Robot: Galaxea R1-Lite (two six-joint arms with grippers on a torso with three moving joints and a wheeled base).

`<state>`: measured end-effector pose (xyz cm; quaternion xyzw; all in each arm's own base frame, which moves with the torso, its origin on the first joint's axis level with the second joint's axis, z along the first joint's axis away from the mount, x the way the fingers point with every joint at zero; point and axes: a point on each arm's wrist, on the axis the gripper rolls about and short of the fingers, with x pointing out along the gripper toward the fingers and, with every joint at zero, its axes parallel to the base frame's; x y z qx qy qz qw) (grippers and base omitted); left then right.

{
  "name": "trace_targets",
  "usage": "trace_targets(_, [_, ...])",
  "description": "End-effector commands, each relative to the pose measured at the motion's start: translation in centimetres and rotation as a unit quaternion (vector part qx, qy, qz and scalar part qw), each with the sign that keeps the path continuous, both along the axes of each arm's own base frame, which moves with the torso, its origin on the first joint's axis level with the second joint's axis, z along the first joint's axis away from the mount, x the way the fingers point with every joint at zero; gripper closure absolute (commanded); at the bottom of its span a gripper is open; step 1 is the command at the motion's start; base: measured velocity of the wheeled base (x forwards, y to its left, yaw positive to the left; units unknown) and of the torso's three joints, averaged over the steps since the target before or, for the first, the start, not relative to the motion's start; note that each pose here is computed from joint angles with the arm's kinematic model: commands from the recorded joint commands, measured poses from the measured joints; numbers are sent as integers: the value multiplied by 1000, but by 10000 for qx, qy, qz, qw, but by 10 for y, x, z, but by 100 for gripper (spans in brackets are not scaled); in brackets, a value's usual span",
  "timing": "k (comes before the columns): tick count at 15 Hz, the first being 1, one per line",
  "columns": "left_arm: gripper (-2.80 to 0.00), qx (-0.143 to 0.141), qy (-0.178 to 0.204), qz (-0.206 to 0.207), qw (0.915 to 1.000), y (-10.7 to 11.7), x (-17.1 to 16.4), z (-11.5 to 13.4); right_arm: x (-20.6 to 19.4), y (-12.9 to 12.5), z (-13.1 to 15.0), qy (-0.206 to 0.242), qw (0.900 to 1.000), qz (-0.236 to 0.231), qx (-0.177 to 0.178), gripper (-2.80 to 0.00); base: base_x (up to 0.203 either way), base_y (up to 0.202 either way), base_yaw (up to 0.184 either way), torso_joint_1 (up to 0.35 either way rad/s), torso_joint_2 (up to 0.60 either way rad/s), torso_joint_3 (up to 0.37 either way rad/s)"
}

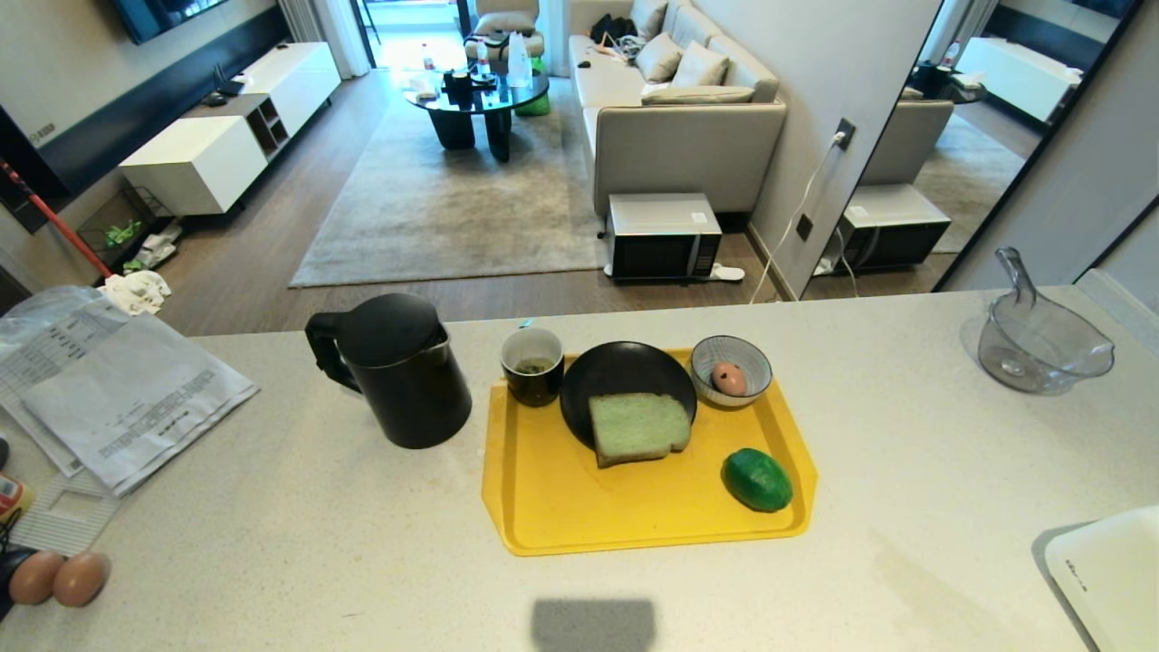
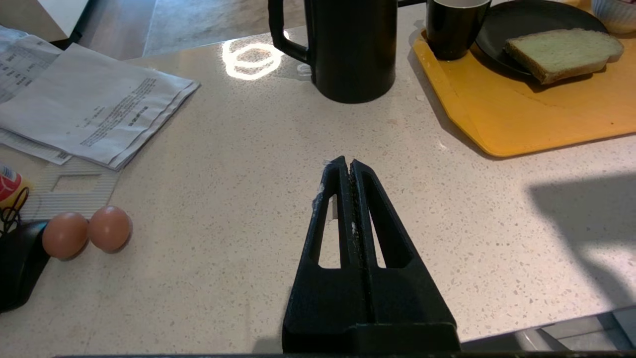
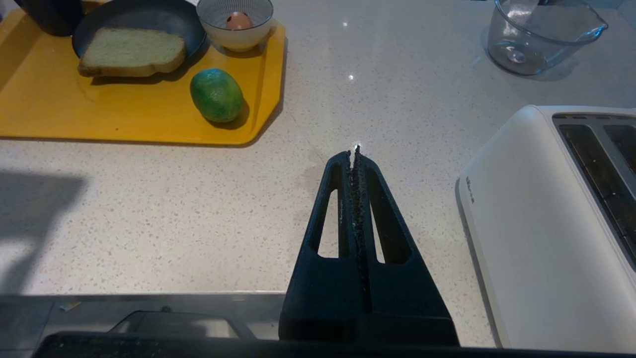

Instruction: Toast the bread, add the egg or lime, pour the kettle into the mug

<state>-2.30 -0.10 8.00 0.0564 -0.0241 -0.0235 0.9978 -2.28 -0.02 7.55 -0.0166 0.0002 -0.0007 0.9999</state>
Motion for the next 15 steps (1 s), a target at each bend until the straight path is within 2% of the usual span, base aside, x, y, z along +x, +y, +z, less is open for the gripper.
trace_targets(1, [0, -23, 68, 9, 10000, 0, 1, -5, 0, 0, 0, -2, 10000, 0, -2, 0, 0, 0, 0, 0, 0, 0])
trace_targets(15, [0, -31, 73, 24, 10000, 0, 1, -5, 0, 0, 0, -2, 10000, 0, -2, 0, 0, 0, 0, 0, 0, 0])
